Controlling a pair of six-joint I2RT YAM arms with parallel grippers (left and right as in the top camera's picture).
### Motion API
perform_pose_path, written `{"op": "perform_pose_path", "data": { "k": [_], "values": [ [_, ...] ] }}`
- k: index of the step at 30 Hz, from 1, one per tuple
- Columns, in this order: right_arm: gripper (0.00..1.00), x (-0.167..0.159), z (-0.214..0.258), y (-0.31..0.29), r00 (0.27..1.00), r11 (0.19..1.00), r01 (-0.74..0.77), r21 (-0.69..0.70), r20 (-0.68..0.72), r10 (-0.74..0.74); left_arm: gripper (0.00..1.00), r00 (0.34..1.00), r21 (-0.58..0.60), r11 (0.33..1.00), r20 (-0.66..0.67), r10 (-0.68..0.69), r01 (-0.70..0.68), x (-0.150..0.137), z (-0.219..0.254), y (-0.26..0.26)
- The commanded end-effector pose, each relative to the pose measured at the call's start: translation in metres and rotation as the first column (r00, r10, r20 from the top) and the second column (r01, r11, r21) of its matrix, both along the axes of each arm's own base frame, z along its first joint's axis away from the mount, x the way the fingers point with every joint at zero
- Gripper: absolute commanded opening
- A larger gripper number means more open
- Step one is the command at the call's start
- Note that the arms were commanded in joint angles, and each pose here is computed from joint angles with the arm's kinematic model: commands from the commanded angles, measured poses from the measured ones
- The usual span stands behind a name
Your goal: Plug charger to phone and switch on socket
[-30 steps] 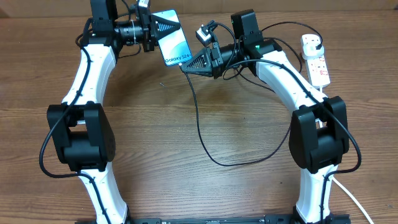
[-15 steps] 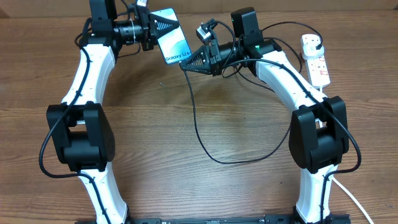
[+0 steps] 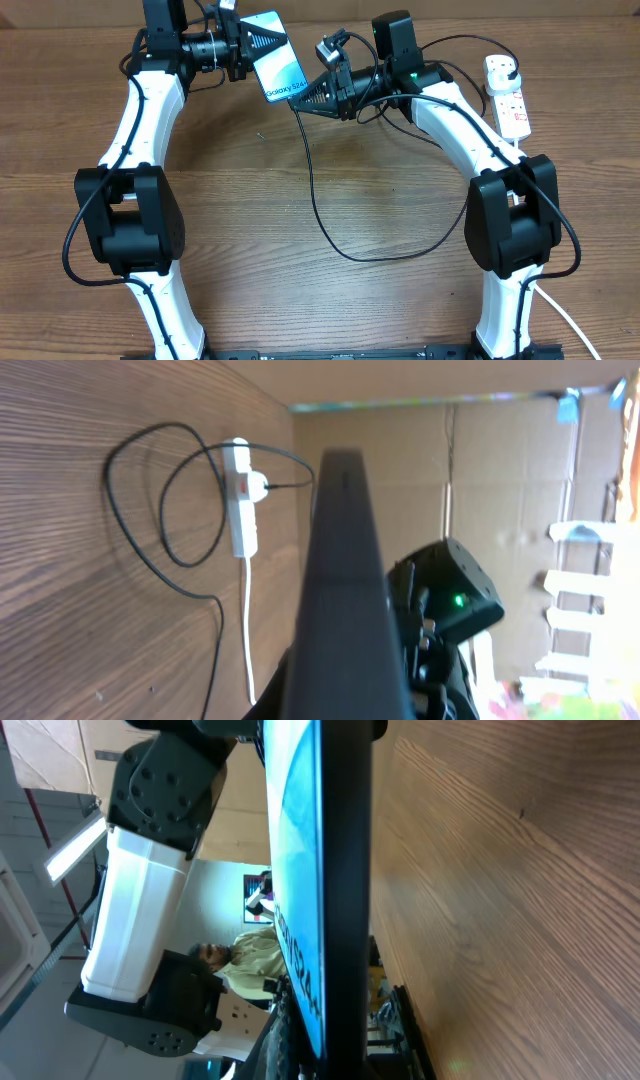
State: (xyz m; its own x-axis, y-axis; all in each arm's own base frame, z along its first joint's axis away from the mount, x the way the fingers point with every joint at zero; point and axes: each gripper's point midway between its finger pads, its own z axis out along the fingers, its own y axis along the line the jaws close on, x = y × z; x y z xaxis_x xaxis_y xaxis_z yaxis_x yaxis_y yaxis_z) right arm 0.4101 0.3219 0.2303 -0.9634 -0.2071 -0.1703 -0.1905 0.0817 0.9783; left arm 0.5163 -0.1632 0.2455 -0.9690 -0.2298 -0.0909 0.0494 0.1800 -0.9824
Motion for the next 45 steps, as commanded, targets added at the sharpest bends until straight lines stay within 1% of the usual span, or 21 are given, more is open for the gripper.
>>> {"op": "perform_pose_path", "data": {
  "k": [1, 6, 14, 21, 22, 26, 29, 34, 39, 45],
  "values": [
    [0.04, 0.019, 0.011, -0.001, 0.992, 0.995, 0.096, -0.031, 0.087, -0.093, 0.04, 0.955, -0.158, 0.942, 0.048, -0.292, 0.296, -0.052, 0.029, -0.032],
    [0.04, 0.021, 0.01, -0.001, 0.991, 0.994, 0.102, -0.033, 0.089, -0.099, 0.04, 0.954, -0.172, 0.939, 0.015, -0.3, 0.298, -0.056, 0.027, -0.032],
    [0.04, 0.025, 0.01, 0.0, 0.988, 0.992, 0.121, -0.035, 0.104, -0.116, 0.04, 0.948, -0.177, 0.933, -0.001, -0.319, 0.314, -0.066, 0.02, -0.042],
    [0.04, 0.025, 0.011, 0.0, 0.988, 0.993, 0.117, -0.032, 0.104, -0.113, 0.04, 0.95, -0.177, 0.935, -0.001, -0.314, 0.309, -0.066, 0.019, -0.039],
    [0.05, 0.025, 0.01, 0.0, 0.989, 0.993, 0.117, -0.034, 0.1, -0.113, 0.04, 0.95, -0.177, 0.935, -0.001, -0.312, 0.307, -0.065, 0.019, -0.038],
    [0.24, 0.024, 0.009, -0.001, 0.99, 0.992, 0.116, -0.039, 0.091, -0.112, 0.04, 0.952, -0.176, 0.937, -0.001, -0.306, 0.301, -0.064, 0.019, -0.036],
    [0.32, 0.024, 0.009, -0.001, 0.99, 0.992, 0.116, -0.04, 0.088, -0.112, 0.04, 0.953, -0.174, 0.939, -0.001, -0.302, 0.297, -0.063, 0.019, -0.034],
    [0.38, 0.022, 0.01, -0.001, 0.991, 0.994, 0.105, -0.033, 0.09, -0.102, 0.04, 0.958, -0.162, 0.945, -0.001, -0.287, 0.283, -0.06, 0.017, -0.033],
    [0.4, 0.026, 0.01, -0.006, 0.989, 0.993, 0.115, -0.031, 0.092, -0.112, 0.04, 0.96, -0.16, 0.948, -0.001, -0.278, 0.275, -0.058, 0.017, -0.03],
    [0.42, 0.034, 0.014, -0.027, 0.988, 0.992, 0.125, -0.007, 0.094, -0.124, 0.05, 0.97, -0.138, 0.96, 0.016, -0.244, 0.244, -0.052, 0.014, -0.021]
  ]
}}
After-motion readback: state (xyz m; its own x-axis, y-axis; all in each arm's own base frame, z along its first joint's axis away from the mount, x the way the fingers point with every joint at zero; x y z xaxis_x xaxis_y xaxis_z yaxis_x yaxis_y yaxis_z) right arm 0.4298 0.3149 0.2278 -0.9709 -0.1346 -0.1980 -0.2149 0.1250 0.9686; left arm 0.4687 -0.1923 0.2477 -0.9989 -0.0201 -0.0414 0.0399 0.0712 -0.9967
